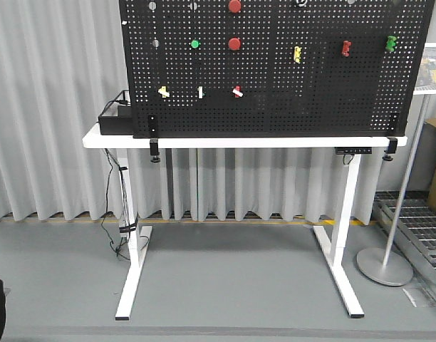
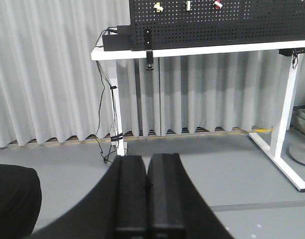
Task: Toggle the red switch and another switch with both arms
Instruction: 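Drive the base forward up to the black pegboard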
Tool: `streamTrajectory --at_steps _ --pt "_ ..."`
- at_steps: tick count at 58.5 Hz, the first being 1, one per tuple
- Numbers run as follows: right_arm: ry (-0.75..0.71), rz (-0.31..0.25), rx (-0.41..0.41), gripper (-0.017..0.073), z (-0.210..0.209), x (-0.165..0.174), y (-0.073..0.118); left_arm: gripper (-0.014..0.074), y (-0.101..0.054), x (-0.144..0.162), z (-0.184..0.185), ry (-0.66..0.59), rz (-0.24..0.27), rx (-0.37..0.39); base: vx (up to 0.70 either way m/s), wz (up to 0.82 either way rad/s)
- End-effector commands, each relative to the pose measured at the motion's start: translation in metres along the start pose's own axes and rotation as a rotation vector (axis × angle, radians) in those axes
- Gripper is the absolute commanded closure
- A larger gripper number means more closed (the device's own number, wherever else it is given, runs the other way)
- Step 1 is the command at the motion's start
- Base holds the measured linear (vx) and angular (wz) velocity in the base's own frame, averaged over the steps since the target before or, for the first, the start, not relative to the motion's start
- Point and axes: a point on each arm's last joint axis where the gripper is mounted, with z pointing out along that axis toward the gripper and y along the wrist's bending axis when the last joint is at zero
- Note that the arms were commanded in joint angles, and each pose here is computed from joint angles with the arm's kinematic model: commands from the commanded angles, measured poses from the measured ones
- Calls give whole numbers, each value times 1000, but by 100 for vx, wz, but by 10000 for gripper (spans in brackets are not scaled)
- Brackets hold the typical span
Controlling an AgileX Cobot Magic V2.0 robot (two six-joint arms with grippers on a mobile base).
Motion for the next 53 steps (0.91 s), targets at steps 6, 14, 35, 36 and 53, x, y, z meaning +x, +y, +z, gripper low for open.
streamTrajectory --at_steps 6,14,35,36,53 --pt "-78 -9 -8 566 0 -6 1 591 0 -3 -1 -79 -11 -3 0 0" --pt "-78 -9 -8 566 0 -6 1 591 0 -3 -1 -79 -11 -3 0 0" --pt "-78 -9 -8 566 0 -6 1 591 0 -3 -1 -79 -11 -3 0 0" --pt "-78 -9 -8 566 0 -6 1 591 0 -3 -1 -79 -11 -3 2 -3" --pt "-78 -8 -8 566 0 -6 1 591 0 -3 -1 -79 -11 -3 6 -2"
